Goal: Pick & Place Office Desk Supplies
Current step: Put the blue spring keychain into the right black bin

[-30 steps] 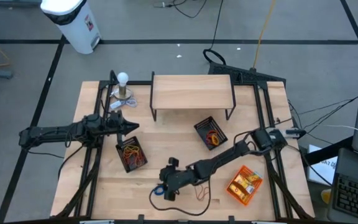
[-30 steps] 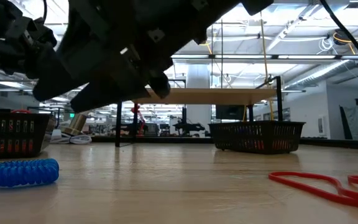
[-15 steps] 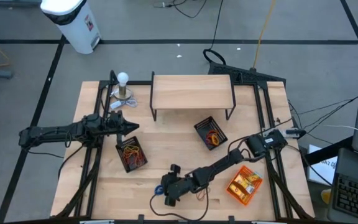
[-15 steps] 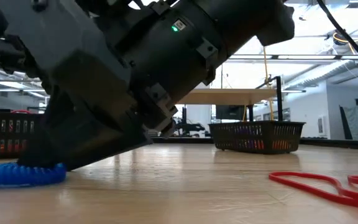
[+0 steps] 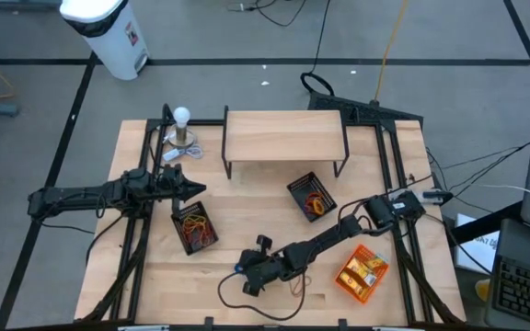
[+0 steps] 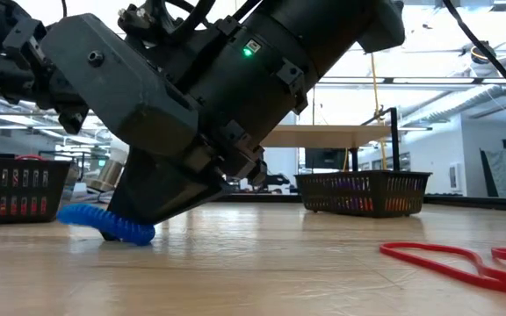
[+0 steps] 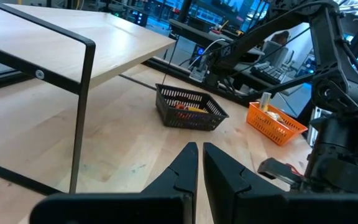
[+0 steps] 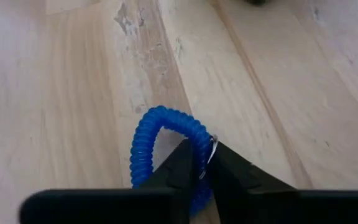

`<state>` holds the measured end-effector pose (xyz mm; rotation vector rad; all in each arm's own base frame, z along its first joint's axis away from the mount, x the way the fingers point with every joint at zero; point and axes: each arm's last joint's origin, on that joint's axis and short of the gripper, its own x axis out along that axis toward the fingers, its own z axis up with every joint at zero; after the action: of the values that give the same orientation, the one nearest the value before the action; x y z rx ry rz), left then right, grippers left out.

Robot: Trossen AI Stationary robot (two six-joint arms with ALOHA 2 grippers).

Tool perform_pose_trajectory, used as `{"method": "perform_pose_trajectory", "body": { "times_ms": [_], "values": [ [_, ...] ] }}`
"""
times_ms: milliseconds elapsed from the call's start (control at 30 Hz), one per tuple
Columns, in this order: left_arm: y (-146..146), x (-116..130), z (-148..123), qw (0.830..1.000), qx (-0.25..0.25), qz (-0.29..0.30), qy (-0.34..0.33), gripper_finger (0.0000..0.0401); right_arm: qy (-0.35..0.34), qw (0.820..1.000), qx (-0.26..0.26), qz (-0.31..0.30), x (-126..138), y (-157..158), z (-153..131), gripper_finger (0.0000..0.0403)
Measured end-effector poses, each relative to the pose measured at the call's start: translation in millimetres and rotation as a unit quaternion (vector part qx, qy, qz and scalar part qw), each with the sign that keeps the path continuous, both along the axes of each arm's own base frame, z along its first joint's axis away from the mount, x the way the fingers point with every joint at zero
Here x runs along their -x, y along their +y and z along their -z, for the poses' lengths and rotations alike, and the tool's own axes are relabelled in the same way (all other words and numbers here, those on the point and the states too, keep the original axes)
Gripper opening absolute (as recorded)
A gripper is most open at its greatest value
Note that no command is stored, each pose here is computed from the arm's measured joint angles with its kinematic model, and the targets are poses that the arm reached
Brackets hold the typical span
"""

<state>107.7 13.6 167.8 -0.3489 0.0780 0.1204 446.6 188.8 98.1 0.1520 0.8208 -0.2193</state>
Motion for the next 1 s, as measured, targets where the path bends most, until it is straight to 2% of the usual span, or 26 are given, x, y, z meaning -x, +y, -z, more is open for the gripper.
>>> {"method": "perform_pose_trajectory", "body": {
  "times_ms": [67,200,300,367,500,600,800,1000],
  "values": [
    [0,0,0,1.000,0.001,0.000,0.000,0.0024,-0.002,1.000,0.000,-0.005,0,0,-2,0.0013],
    [0,0,0,1.000,0.004,0.001,-0.001,0.0024,-0.018,1.000,-0.017,-0.010,-1,1,-13,0.0021],
    [0,0,0,1.000,0.009,0.001,-0.002,0.0024,-0.022,0.999,-0.018,-0.038,0,1,-25,0.0017],
    [0,0,0,1.000,0.012,0.001,-0.002,0.0024,-0.026,0.998,-0.006,-0.057,4,0,-43,0.0011],
    [0,0,0,1.000,0.012,0.001,-0.002,0.0024,-0.083,0.992,-0.005,-0.096,11,2,-98,0.0009],
    [-1,0,-1,1.000,0.015,0.012,-0.004,0.0024,-0.111,0.986,0.016,-0.119,21,3,-130,0.0008],
    [-1,0,-3,1.000,0.012,0.023,-0.015,0.0024,-0.183,0.971,0.043,-0.144,57,-10,-200,0.0007],
    [-1,0,-2,1.000,0.010,0.023,-0.014,0.0024,-0.236,0.962,0.071,-0.115,111,-40,-235,0.0007]
  ]
}}
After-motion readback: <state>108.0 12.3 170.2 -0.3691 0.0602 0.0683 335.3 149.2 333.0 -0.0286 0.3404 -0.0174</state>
